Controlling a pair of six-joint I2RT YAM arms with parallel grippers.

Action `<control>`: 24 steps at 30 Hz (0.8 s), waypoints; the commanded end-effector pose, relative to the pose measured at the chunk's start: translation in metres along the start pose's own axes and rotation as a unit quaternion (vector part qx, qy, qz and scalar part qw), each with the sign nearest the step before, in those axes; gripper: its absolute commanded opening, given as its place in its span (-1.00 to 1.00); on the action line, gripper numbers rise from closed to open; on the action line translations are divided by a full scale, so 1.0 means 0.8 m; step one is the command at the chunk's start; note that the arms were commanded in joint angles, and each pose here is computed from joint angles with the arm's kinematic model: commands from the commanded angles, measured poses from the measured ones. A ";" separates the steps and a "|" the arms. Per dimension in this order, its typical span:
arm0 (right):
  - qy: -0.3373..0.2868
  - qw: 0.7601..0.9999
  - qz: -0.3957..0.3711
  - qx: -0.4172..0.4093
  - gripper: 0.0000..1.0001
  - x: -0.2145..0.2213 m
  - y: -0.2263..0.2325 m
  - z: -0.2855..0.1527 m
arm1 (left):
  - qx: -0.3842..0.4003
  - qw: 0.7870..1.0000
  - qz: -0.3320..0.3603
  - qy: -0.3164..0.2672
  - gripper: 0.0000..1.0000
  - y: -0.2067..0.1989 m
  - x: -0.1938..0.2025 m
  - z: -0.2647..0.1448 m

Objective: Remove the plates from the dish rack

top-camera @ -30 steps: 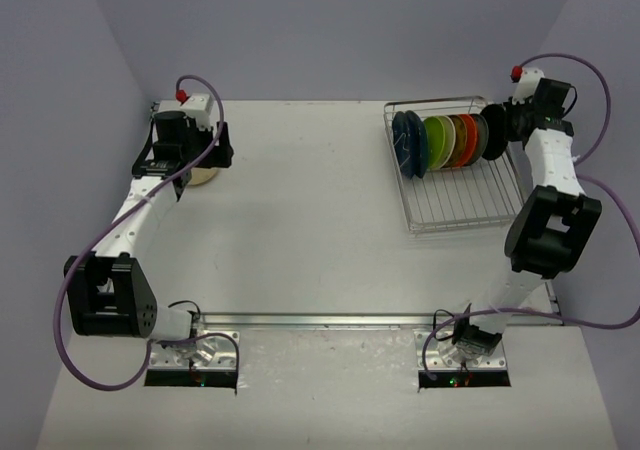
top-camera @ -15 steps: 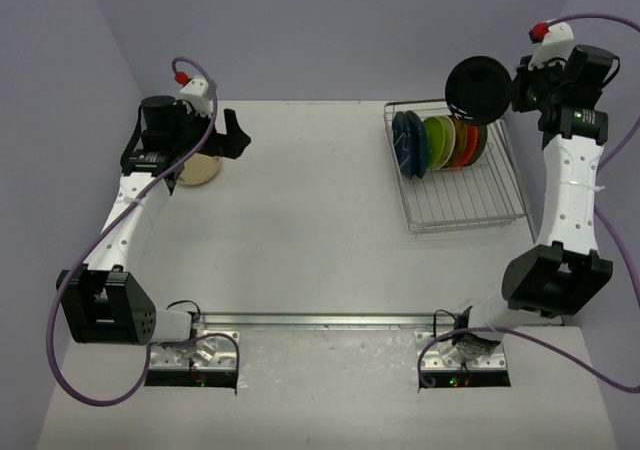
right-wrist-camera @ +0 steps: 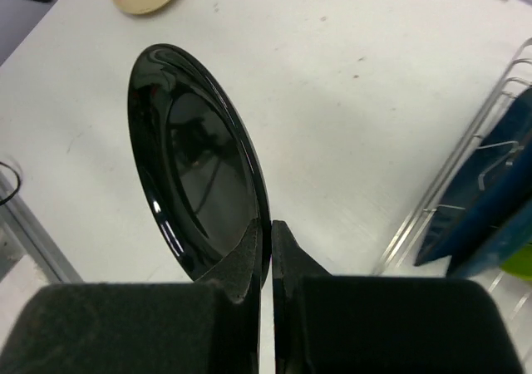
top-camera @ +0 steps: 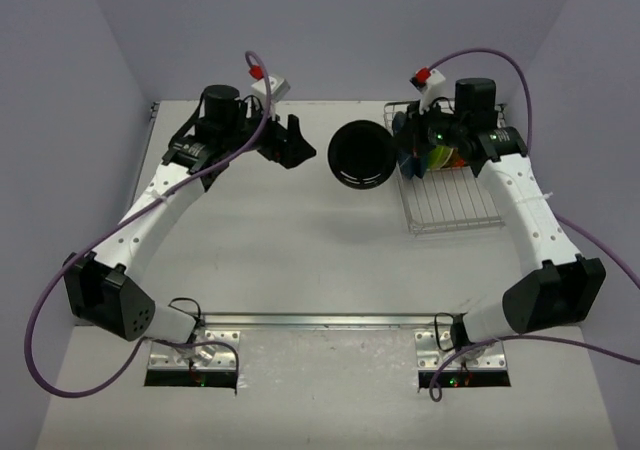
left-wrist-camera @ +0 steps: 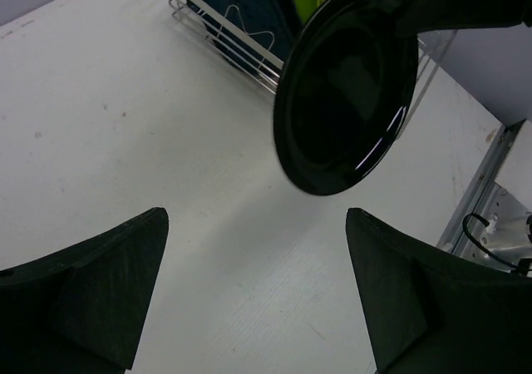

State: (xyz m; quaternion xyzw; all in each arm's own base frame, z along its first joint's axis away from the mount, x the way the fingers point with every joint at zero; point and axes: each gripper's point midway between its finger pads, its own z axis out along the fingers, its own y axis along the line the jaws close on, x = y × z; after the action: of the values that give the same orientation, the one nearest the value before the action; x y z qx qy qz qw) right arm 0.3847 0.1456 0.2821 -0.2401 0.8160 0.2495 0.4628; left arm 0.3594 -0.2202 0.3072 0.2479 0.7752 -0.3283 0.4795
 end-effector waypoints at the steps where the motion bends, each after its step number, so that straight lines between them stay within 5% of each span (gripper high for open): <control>1: -0.033 0.999 -0.007 -0.040 -1.00 -0.029 0.053 0.010 | -0.015 0.999 0.002 0.049 0.55 0.001 0.026 0.025; 8: -0.032 0.997 -0.013 -0.073 -1.00 -0.037 0.090 0.022 | -0.019 0.997 -0.011 0.079 0.27 0.009 0.052 0.033; 12: -0.028 0.997 -0.013 -0.078 -1.00 -0.033 0.095 0.025 | -0.012 0.996 -0.014 0.083 -0.30 0.008 0.058 0.033; 15: -0.026 0.998 -0.013 -0.061 -1.00 -0.028 0.088 0.027 | 0.004 0.996 -0.034 0.081 -1.00 0.003 0.062 0.031; 21: -0.008 1.000 0.010 -0.014 -0.94 -0.009 0.062 0.041 | 0.052 0.986 -0.153 0.046 -1.00 0.031 0.057 0.010; 24: 0.004 1.000 0.028 -0.006 -0.29 0.002 0.056 0.047 | 0.026 0.982 -0.185 0.036 -1.00 0.077 0.060 -0.006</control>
State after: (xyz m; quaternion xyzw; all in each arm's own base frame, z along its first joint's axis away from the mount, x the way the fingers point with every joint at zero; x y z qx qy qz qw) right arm 0.3608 0.2212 0.2752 -0.2675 0.8076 0.2952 0.4349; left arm 0.3565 -0.2146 0.2407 0.1837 0.8186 -0.4120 0.3555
